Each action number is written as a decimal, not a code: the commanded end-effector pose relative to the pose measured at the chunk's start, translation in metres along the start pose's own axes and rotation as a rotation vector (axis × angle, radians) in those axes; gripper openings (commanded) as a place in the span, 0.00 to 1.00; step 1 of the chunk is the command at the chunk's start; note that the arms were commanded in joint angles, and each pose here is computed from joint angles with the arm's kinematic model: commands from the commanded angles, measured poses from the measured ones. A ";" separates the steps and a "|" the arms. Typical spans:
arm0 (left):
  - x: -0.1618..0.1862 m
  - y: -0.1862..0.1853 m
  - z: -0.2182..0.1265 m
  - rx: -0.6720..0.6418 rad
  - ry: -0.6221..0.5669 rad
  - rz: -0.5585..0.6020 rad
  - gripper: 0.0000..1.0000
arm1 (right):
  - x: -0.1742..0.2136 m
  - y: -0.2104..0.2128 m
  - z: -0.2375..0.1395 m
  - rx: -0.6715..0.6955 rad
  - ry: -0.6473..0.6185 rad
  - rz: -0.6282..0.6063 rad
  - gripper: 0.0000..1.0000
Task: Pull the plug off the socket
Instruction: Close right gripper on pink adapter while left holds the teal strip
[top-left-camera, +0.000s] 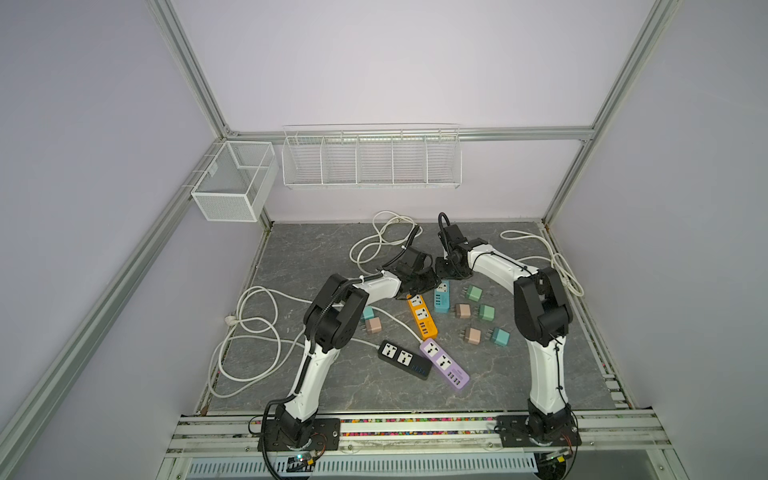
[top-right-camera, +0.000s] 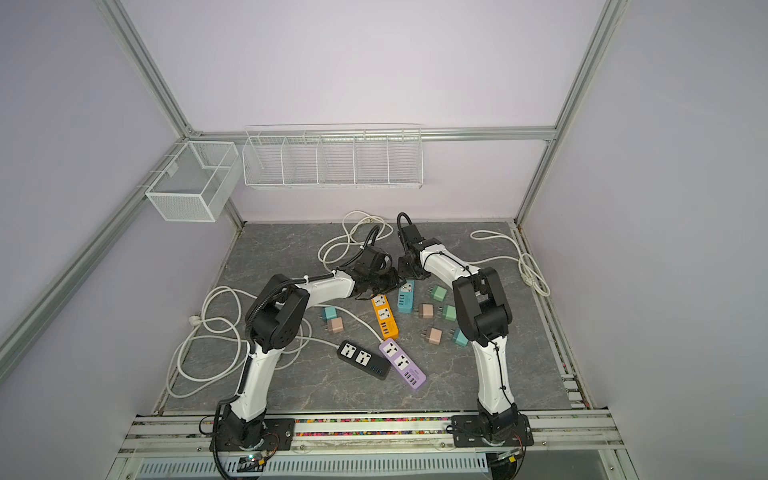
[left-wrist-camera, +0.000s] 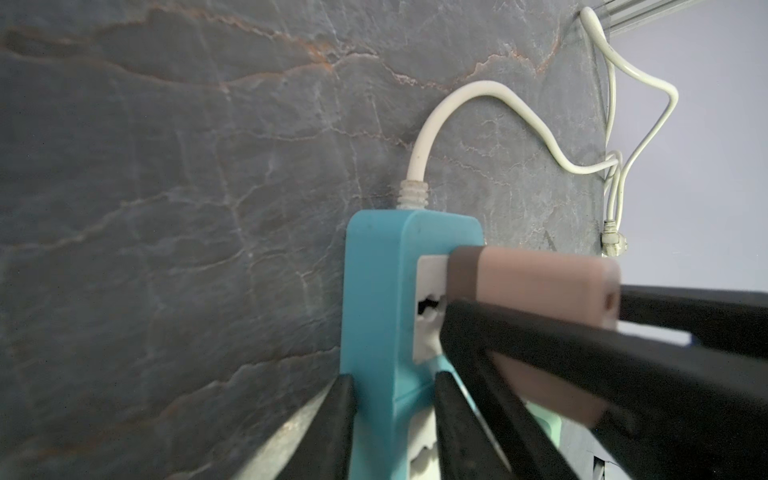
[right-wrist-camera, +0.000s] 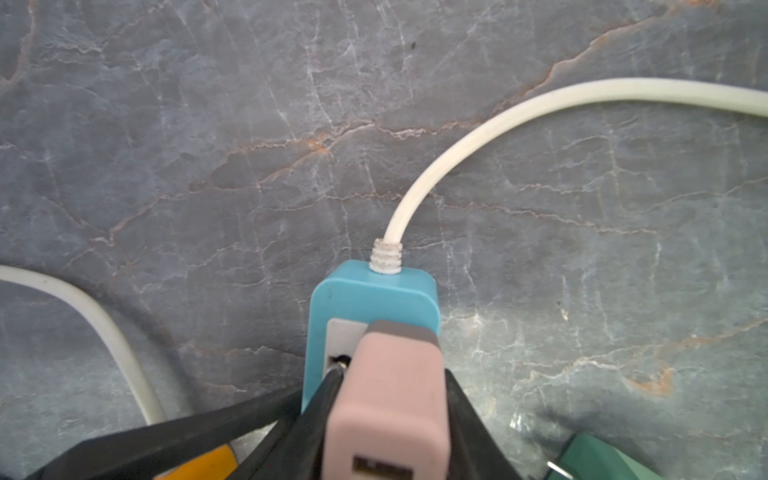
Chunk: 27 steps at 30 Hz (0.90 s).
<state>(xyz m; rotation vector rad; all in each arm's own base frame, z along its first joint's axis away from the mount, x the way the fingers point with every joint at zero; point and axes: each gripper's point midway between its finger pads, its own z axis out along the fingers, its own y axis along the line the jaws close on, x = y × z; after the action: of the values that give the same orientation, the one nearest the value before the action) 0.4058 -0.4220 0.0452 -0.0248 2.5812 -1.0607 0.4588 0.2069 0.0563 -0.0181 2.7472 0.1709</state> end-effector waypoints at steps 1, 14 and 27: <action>0.023 0.030 0.011 -0.086 0.052 -0.018 0.33 | 0.003 0.002 0.004 0.005 0.016 -0.015 0.36; 0.037 0.034 0.014 -0.092 0.057 -0.024 0.32 | 0.001 0.010 -0.001 -0.009 0.008 -0.016 0.29; 0.045 0.041 0.016 -0.113 0.076 -0.022 0.32 | -0.005 0.002 -0.008 -0.043 -0.002 0.035 0.27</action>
<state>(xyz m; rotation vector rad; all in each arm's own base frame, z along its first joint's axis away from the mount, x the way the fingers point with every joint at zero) 0.4051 -0.4247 0.0456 -0.0206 2.5340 -1.0667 0.4606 0.2012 0.0568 0.0010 2.7570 0.1931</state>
